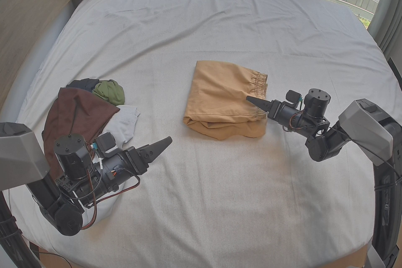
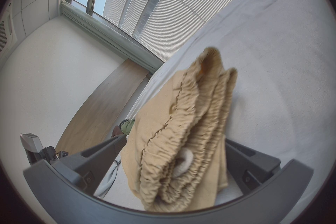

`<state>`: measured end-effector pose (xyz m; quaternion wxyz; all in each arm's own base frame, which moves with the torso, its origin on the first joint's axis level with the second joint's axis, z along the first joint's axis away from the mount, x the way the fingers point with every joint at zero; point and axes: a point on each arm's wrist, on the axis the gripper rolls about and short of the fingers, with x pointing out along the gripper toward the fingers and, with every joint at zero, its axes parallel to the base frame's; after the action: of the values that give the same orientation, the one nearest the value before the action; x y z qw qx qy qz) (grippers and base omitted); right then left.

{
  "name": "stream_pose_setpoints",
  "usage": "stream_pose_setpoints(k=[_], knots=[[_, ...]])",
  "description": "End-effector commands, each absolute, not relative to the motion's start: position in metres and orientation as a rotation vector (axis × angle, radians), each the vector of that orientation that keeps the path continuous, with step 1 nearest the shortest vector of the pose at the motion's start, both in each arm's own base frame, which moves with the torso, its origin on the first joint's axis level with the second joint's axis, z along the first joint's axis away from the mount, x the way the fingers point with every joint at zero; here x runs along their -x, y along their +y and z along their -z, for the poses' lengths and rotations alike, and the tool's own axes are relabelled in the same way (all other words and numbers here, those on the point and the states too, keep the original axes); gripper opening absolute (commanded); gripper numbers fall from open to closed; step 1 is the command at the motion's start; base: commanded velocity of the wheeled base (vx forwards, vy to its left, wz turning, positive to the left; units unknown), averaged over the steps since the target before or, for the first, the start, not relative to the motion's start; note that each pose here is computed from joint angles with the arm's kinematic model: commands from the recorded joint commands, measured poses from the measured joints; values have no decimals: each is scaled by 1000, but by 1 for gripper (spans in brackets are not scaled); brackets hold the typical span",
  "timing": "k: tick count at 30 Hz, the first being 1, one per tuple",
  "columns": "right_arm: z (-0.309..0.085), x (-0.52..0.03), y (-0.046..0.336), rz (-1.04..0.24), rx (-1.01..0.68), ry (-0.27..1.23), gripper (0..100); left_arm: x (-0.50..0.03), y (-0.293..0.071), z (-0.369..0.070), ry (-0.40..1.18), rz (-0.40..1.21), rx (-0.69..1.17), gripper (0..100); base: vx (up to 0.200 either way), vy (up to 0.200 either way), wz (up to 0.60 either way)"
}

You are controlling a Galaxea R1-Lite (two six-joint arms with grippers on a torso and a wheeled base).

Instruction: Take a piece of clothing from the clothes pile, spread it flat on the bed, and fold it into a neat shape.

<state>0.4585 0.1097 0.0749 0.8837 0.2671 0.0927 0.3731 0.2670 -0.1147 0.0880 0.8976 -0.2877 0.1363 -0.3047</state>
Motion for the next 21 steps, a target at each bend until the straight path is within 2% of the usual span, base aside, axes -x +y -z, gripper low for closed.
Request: stream_pose_setpoints(k=[1, 6, 12, 16, 21], knots=[[-108, -449, 93, -762, -543, 130, 100, -267, -115, -88, 280, 631, 597, 100, 0, 0, 0], [-150, -431, 94, -792, -525, 51, 100, -267, -115, -88, 281, 634, 596, 100, 0, 0, 0], [-169, -415, 128, -887, -518, 33, 100, -267, -115, -88, 280, 631, 597, 100, 0, 0, 0], [-161, -410, 154, -937, -521, 73, 100, -267, -115, -89, 278, 632, 595, 100, 0, 0, 0], [-113, -427, 165, -921, -497, 153, 100, -267, -114, -91, 271, 633, 597, 100, 0, 0, 0]])
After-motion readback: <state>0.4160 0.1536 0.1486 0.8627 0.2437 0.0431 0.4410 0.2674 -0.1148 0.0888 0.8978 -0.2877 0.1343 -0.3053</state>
